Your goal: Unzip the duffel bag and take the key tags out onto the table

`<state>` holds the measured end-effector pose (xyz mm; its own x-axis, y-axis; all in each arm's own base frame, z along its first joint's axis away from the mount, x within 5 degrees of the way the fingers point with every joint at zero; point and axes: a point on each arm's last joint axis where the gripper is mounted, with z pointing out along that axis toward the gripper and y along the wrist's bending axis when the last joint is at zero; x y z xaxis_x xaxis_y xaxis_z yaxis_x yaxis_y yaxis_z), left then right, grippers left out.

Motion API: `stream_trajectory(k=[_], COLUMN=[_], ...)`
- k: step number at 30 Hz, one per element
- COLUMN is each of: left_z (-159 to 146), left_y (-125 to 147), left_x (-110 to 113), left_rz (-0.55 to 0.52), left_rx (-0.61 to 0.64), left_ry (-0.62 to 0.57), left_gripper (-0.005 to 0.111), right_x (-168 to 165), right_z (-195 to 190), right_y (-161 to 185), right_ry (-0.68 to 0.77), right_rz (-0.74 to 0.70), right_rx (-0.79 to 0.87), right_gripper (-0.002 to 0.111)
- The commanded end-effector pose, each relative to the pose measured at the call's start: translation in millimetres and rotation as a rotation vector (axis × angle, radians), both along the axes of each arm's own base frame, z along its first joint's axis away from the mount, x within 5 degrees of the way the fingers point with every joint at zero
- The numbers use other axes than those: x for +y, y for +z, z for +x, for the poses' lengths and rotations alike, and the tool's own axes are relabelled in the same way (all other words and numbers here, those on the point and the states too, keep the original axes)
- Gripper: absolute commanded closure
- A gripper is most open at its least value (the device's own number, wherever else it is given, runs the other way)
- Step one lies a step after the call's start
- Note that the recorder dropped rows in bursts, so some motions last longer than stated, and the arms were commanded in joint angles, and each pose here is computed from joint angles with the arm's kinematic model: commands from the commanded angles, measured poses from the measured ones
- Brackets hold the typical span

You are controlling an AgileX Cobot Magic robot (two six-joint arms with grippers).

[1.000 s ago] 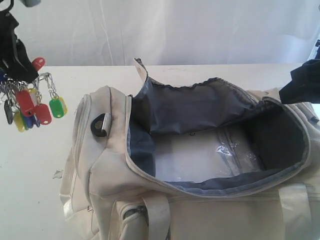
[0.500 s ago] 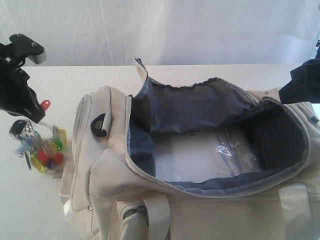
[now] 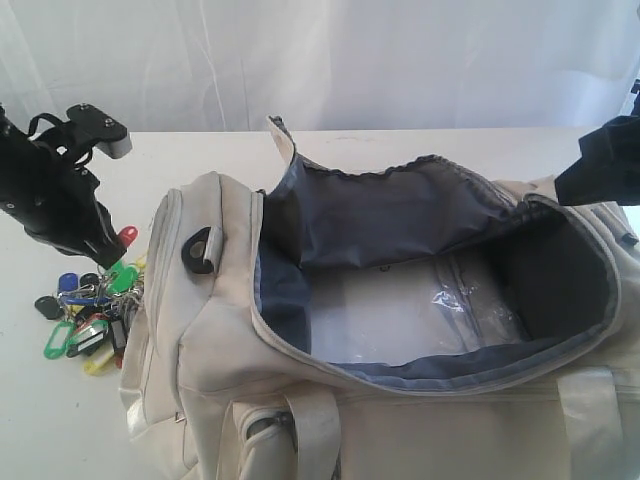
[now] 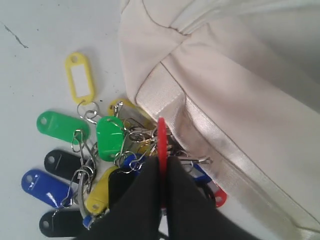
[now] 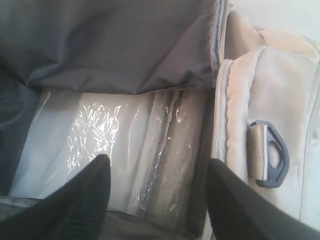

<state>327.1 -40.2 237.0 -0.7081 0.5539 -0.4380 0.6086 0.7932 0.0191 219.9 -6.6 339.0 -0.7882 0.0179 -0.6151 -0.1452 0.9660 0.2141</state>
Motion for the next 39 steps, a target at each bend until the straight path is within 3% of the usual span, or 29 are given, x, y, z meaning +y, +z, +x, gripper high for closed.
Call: stream_trajectory(k=[1, 4, 10, 12, 14, 18, 22, 24, 27, 33, 39], left_z=[2.3, 8.3, 10.2, 6.7, 3.4, 3.2, -11.7, -29.2, -64.7, -145.6, -226.4], left_y=[-11.8, -33.1, -52.7, -52.1, -39.7, 8.3, 74.4, 105.3, 142.7, 173.2, 170.3], left_x=[-1.2, -1.5, -2.3, -2.8, -0.9, 1.0, 1.0, 1.0, 2.1, 3.7, 9.1], left_rz=[0.011, 0.014, 0.012, 0.007, 0.035, 0.045, 0.019, 0.001, -0.021, -0.075, -0.098], left_rx=[0.032, 0.094, 0.175, 0.222, 0.275, 0.235, 0.123, 0.041, -0.09, -0.249, -0.433], left_ry=[-0.012, -0.009, -0.014, -0.018, -0.041, -0.002, 0.021, 0.019, 0.018, 0.009, 0.024], left_gripper=[0.107, 0.104, 0.057, 0.045, 0.04, 0.04, 0.041, 0.049, 0.069, 0.107, 0.107], right_x=[0.6, 0.5, 1.4, 1.5, 1.5, 1.6, 1.7, 1.7, 1.6, 1.0, 0.5], right_z=[-1.6, -1.5, -1.5, -1.6, -1.6, -1.5, -1.9, -1.9, -1.7, 0.1, 0.8], right_y=[1.1, 1.2, 0.9, 0.2, 0.2, 0.3, 0.1, 0.1, 0.2, 1.4, 1.9], right_ry=[-0.003, -0.004, -0.004, -0.004, -0.004, -0.002, 0.0, 0.0, 0.006, -0.005, -0.01], right_rz=[0.006, 0.005, 0.019, 0.021, 0.021, 0.02, 0.021, 0.021, 0.014, 0.013, 0.011], right_rx=[-0.008, -0.01, -0.01, -0.008, -0.008, -0.009, -0.005, -0.005, -0.01, -0.032, -0.041], right_gripper=[0.055, 0.055, 0.055, 0.055, 0.055, 0.055, 0.055, 0.055, 0.055, 0.064, 0.073])
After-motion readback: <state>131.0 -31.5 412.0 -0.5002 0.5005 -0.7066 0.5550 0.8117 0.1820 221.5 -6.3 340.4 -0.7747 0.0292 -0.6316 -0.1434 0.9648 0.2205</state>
